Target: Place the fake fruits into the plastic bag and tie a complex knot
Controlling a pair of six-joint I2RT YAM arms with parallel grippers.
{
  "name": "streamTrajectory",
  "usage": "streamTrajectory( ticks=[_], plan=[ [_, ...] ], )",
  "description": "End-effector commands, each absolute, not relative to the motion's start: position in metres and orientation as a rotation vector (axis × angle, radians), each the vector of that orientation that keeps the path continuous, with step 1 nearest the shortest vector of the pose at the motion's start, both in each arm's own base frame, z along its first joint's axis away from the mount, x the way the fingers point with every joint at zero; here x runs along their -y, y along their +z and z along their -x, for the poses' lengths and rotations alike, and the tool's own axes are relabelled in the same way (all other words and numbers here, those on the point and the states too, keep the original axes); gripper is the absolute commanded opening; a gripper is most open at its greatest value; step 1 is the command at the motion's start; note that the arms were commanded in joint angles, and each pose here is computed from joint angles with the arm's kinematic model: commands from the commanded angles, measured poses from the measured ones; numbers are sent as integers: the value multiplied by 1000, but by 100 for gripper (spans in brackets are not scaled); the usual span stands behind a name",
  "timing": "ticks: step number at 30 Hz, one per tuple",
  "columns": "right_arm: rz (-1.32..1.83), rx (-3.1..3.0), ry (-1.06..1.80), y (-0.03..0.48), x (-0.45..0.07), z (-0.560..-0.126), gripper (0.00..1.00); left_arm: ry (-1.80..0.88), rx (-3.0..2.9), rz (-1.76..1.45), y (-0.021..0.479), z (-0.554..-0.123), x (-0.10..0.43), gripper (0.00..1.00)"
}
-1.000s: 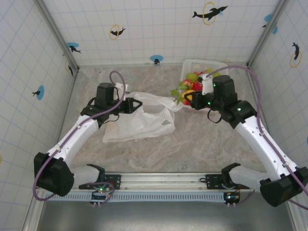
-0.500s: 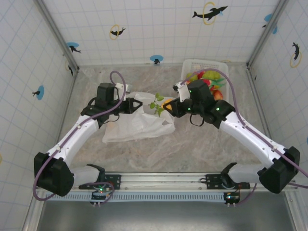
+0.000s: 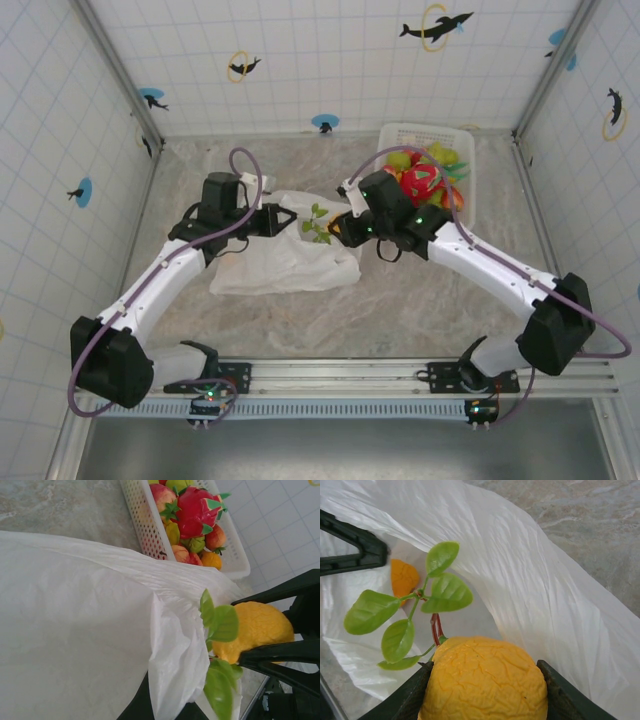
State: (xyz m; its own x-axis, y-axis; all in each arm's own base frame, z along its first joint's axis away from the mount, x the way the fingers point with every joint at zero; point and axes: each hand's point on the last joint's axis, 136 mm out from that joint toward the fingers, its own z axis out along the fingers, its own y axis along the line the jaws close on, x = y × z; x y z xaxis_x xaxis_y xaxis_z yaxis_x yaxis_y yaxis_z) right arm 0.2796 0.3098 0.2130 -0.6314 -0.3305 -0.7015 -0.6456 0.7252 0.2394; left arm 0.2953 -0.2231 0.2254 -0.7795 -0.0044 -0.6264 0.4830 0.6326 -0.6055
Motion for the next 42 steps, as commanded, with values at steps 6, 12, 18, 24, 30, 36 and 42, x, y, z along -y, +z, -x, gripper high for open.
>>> streamTrajectory(
  ticks=[6,12,18,24,30,36,42],
  plan=[
    [583,-2282,479,196,-302,-309,49,-1085,-2252,-427,228,-293,232,0],
    [632,-2234,516,202,-322,-312,49,-1093,-2255,-438,229,-294,238,0],
    [784,-2205,527,165,-333,-289,49,-1085,-2278,-367,229,-300,236,0],
    [696,-2140,625,162,-345,-295,49,-1105,-2277,-347,235,-300,240,0],
    [619,-2066,701,174,-365,-311,49,-1132,-2278,-365,236,-294,246,0],
    [568,-2072,696,160,-378,-329,51,-1128,-2266,-337,239,-293,243,0],
    [564,-2089,750,149,-397,-339,57,-1149,-2260,-314,242,-296,245,0]
  ],
)
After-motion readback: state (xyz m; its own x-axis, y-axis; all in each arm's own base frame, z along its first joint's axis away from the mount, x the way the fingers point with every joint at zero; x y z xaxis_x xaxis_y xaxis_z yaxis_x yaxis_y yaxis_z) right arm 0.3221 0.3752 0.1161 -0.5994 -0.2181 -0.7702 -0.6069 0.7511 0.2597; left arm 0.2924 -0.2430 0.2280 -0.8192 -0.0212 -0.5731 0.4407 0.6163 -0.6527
